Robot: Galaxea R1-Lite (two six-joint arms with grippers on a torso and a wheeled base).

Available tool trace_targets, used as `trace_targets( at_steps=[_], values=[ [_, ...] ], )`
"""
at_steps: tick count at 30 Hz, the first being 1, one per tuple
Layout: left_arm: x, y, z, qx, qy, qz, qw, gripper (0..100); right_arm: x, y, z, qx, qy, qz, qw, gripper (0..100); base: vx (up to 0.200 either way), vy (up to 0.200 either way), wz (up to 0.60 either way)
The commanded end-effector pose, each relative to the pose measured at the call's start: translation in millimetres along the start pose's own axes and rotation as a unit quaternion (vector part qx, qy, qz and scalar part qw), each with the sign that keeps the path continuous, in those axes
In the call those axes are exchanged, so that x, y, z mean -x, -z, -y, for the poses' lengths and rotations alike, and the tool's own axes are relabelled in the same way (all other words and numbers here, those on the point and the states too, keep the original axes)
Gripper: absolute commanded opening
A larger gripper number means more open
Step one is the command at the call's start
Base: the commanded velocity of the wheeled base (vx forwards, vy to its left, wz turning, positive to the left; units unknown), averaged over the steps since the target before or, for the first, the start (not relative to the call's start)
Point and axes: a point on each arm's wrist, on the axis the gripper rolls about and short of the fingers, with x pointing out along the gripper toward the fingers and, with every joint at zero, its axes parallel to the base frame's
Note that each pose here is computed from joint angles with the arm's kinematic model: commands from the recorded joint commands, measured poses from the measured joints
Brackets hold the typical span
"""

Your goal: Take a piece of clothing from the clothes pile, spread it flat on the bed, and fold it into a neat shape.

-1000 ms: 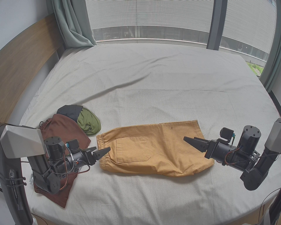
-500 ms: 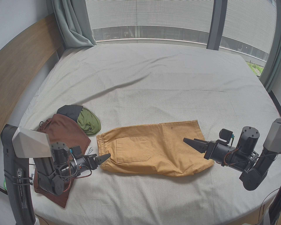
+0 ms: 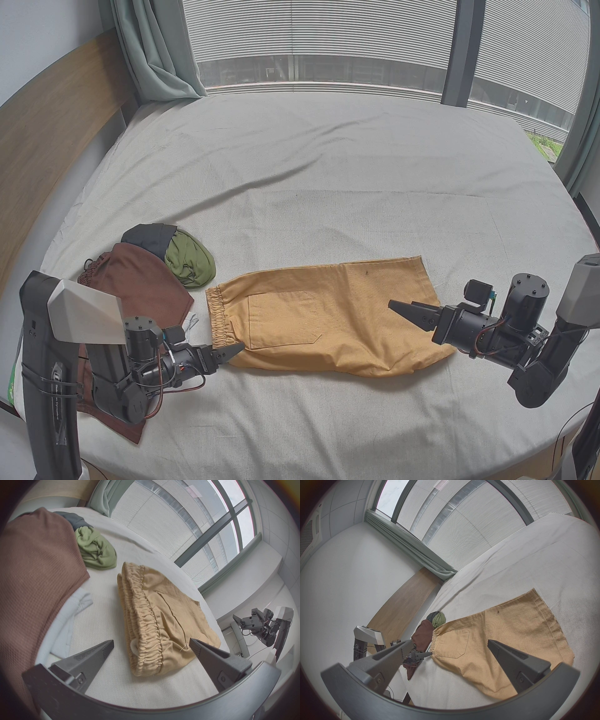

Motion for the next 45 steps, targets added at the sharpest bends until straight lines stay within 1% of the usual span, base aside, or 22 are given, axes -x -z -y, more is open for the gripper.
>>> trace_targets(
  at_steps=[1,5,6,7,9,10,12,14,18,23,32,33,45],
  values=[
    [-6,8,5,0.014,0.0,-0.011,0.9998,100,0,1,0,-0.001,0.0,-0.002,1.0,100,0.0,0.0,0.0],
    [-13,9,13,0.043,-0.005,-0.002,0.9991,100,0,1,0,-0.001,0.0,-0.002,1.0,100,0.0,0.0,0.0],
    [-13,9,13,0.043,-0.005,-0.002,0.9991,100,0,1,0,-0.001,0.0,-0.002,1.0,100,0.0,0.0,0.0],
    [-17,8,16,0.058,-0.01,0.008,0.9982,100,0,1,0,-0.001,0.0,-0.002,1.0,100,0.0,0.0,0.0],
    [-20,5,19,0.075,-0.007,0.016,0.997,100,0,1,0,0.0,0.0,-0.001,1.0,100,0.0,0.0,0.0],
    [-20,5,19,0.075,-0.007,0.016,0.997,100,0,1,0,0.0,0.0,-0.001,1.0,100,0.0,0.0,0.0],
    [-24,0,21,0.096,-0.003,0.029,0.995,100,0,1,0,-0.001,0.0,-0.002,1.0,100,0.0,0.0,0.0],
    [-25,-3,20,0.104,-0.002,0.035,0.994,100,0,1,0,-0.001,0.0,-0.002,1.0,100,0.0,0.0,0.0],
    [-27,-5,19,0.105,-0.001,0.041,0.9936,100,-1,2,0,-0.001,0.0,-0.004,1.0,100,0.0,0.0,0.0],
    [-31,-11,20,0.102,-0.013,0.065,0.9925,100,-1,3,0,-0.002,-0.001,-0.006,1.0,100,0.0,0.0,0.0],
    [-34,-12,18,0.107,-0.014,0.069,0.9917,100,-2,6,1,-0.004,0.001,-0.011,0.9999,100,0.0,0.0,0.0],
    [-33,-12,17,0.108,-0.015,0.07,0.9916,0,-2,6,1,-0.003,0.001,-0.011,0.9999,100,0.0,0.0,0.0],
    [-30,-12,18,0.103,-0.014,0.067,0.9923,0,-3,10,3,0.001,0.005,-0.019,0.9998,100,0.0,0.0,0.0]
  ],
)
